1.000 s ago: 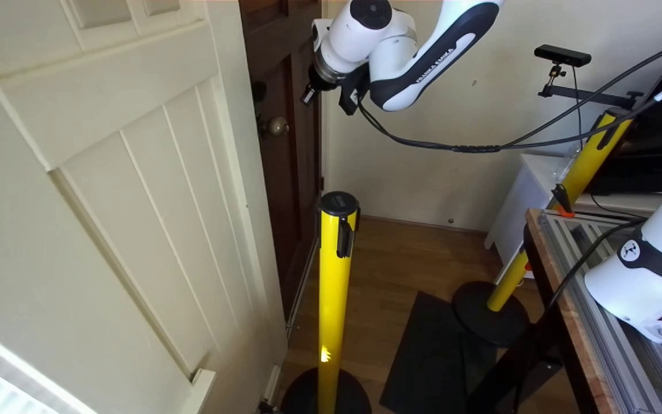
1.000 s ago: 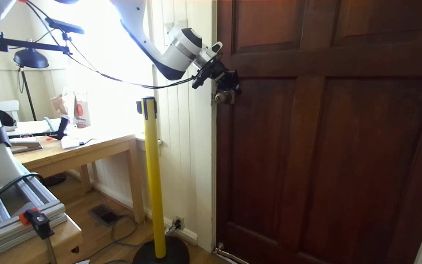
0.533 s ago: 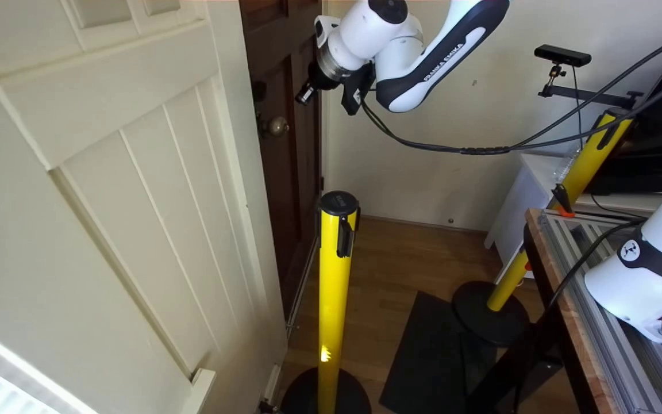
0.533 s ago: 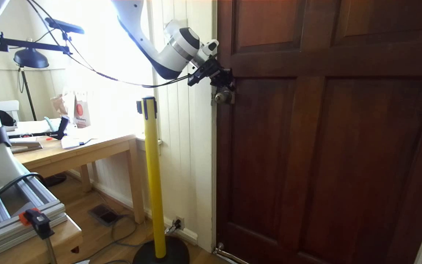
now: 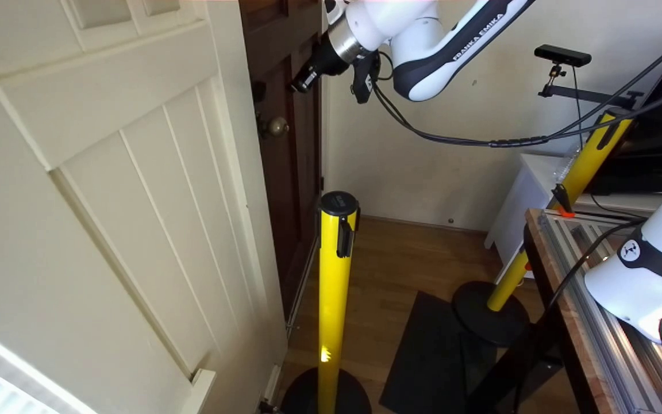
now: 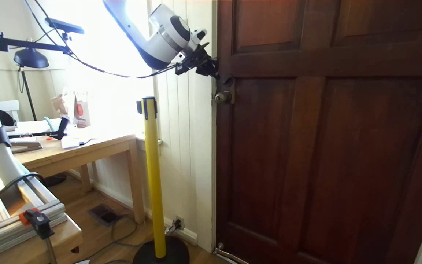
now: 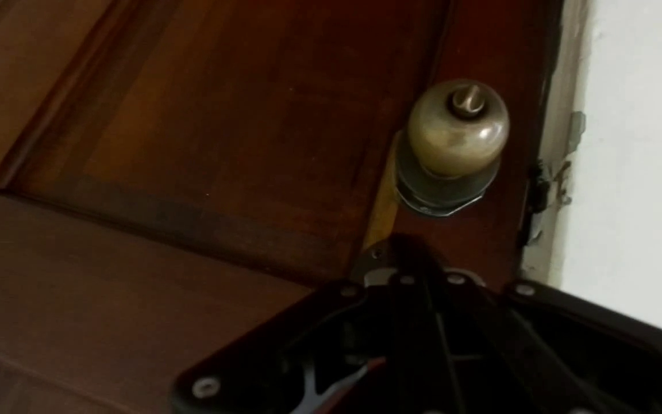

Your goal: Lock the door

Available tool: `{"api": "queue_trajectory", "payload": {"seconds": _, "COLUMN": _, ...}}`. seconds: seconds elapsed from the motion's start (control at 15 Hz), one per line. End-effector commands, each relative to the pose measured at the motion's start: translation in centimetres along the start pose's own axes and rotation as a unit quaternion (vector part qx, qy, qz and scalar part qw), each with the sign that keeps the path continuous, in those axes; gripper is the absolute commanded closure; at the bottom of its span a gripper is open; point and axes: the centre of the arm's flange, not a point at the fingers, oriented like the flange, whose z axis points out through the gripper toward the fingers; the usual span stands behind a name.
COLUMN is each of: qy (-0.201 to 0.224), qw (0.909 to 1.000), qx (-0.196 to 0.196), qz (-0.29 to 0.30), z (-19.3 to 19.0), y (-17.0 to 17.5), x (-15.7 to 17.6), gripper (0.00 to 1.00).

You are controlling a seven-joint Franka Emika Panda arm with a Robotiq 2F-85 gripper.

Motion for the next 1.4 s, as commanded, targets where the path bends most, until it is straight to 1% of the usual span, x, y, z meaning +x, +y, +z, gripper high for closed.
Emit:
{"api": "queue_trajectory", "payload": {"seconds": 0.0, "qy": 0.010, "qw": 0.9999, "qx": 0.010, "qz": 0.002, "z": -1.4, "y": 0.7, "x": 0.6, "gripper": 1.00}}
{"api": "queue_trajectory", "payload": {"seconds": 0.07, "qy": 0.014, "qw": 0.9999, "qx": -0.006, "qz": 0.008, "z": -1.2, "y": 1.0, "x": 0.7, "gripper": 1.00}}
{"api": "queue_trajectory", "payload": {"seconds": 0.2, "qy": 0.015, "qw": 0.9995, "qx": -0.025, "qz": 0.011, "z": -0.8, "y": 1.8, "x": 1.0, "gripper": 1.00}}
{"api": "queue_trajectory", "payload": {"seconds": 0.4, "qy": 0.023, "qw": 0.9990, "qx": -0.037, "qz": 0.013, "z": -0.3, "y": 3.1, "x": 1.2, "gripper": 1.00}}
{"api": "queue_trajectory", "payload": {"seconds": 0.53, "qy": 0.028, "qw": 0.9990, "qx": -0.034, "qz": 0.013, "z": -0.3, "y": 3.3, "x": 1.4, "gripper": 1.00}}
{"api": "queue_trajectory", "payload": {"seconds": 0.73, "qy": 0.038, "qw": 0.9988, "qx": -0.030, "qz": 0.008, "z": 0.0, "y": 2.7, "x": 1.8, "gripper": 1.00}}
{"api": "queue_trajectory", "payload": {"seconds": 1.33, "qy": 0.046, "qw": 0.9986, "qx": -0.024, "qz": -0.012, "z": 2.8, "y": 0.4, "x": 2.8, "gripper": 1.00}}
